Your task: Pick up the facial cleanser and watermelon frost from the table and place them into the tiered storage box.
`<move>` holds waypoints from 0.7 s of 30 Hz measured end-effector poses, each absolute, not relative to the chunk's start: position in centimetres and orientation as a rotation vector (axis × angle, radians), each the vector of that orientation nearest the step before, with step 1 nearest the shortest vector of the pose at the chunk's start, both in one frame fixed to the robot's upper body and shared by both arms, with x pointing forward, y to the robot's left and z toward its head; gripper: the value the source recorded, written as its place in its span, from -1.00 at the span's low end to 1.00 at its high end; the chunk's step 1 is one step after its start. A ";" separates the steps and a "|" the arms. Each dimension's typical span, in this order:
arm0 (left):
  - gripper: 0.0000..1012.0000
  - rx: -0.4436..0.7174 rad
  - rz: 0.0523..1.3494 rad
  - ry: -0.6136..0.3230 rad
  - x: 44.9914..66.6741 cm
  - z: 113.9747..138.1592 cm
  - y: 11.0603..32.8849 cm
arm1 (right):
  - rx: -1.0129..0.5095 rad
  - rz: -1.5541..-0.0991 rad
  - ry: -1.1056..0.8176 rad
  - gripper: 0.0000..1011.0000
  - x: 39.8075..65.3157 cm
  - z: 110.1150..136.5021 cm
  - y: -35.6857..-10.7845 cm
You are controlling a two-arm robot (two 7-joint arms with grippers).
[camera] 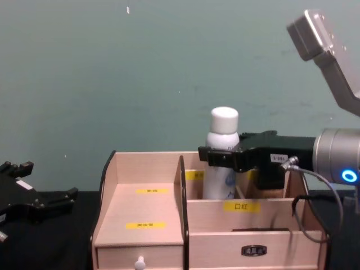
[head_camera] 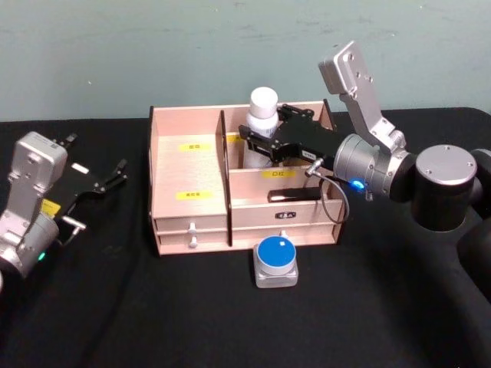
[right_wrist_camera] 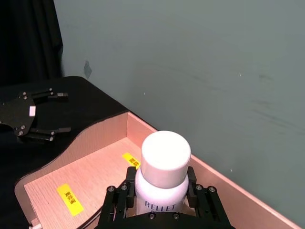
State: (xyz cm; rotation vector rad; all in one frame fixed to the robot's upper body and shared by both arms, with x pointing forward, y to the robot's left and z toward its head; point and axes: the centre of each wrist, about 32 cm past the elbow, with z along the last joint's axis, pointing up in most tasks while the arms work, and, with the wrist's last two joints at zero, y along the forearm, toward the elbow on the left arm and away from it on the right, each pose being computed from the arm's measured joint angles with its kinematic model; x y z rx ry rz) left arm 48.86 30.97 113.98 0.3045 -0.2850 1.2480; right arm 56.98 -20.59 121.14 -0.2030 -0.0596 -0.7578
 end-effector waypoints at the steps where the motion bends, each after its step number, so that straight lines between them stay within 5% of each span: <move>1: 1.00 0.304 1.248 -0.285 48.9 114.0 31.0 | -0.206 -0.757 -0.054 0.20 57.0 121.0 -20.6; 21: 1.00 0.305 1.248 -0.285 48.9 114.0 31.0 | -0.223 -0.753 -0.039 0.31 57.1 120.6 -20.5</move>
